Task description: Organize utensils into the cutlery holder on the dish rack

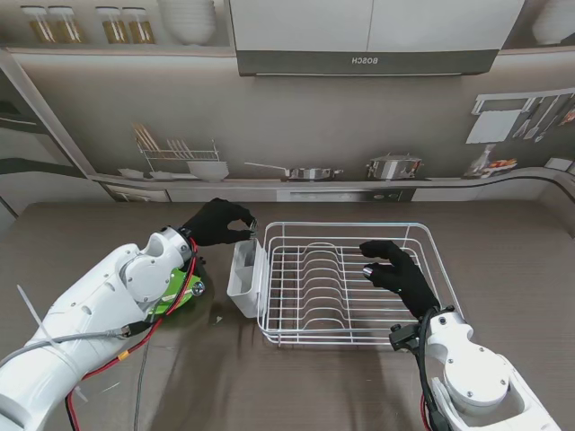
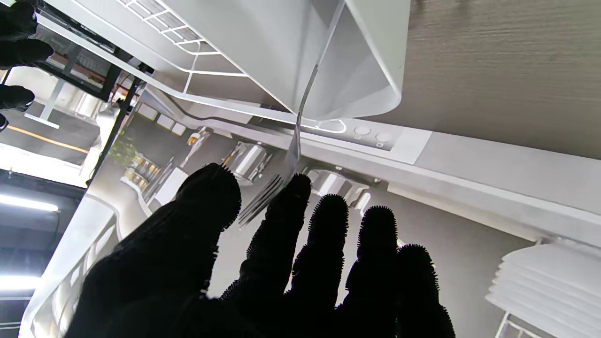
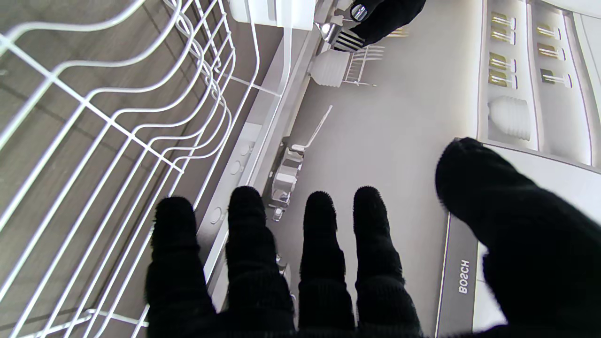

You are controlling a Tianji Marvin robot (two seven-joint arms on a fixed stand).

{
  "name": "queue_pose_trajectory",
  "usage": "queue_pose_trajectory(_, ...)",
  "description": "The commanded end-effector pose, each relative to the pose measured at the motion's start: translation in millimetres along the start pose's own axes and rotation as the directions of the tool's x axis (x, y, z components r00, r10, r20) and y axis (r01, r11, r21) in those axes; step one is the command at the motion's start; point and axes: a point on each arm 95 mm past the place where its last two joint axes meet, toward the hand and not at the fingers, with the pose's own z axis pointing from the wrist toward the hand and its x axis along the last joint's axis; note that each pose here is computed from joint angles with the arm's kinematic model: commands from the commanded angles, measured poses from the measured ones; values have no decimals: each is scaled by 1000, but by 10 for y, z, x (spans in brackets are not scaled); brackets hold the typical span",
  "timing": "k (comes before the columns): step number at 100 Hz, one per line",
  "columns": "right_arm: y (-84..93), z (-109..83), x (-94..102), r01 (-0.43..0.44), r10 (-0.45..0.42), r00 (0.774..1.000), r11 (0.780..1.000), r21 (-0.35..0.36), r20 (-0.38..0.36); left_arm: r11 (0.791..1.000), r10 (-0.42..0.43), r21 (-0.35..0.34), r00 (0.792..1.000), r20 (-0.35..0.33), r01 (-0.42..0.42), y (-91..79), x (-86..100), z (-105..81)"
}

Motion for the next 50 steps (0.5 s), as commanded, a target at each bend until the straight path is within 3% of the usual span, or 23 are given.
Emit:
queue_pose_trajectory(1, -43, -15, 1, -7, 7, 1000, 1000, 21, 2, 1000, 7, -15, 1000, 2, -7, 1, 0, -30)
queue_pose_trajectory(50, -53, -19, -1, -11, 11, 1000, 999, 33, 7, 999, 34, 6, 998, 59, -35, -95, -34, -335)
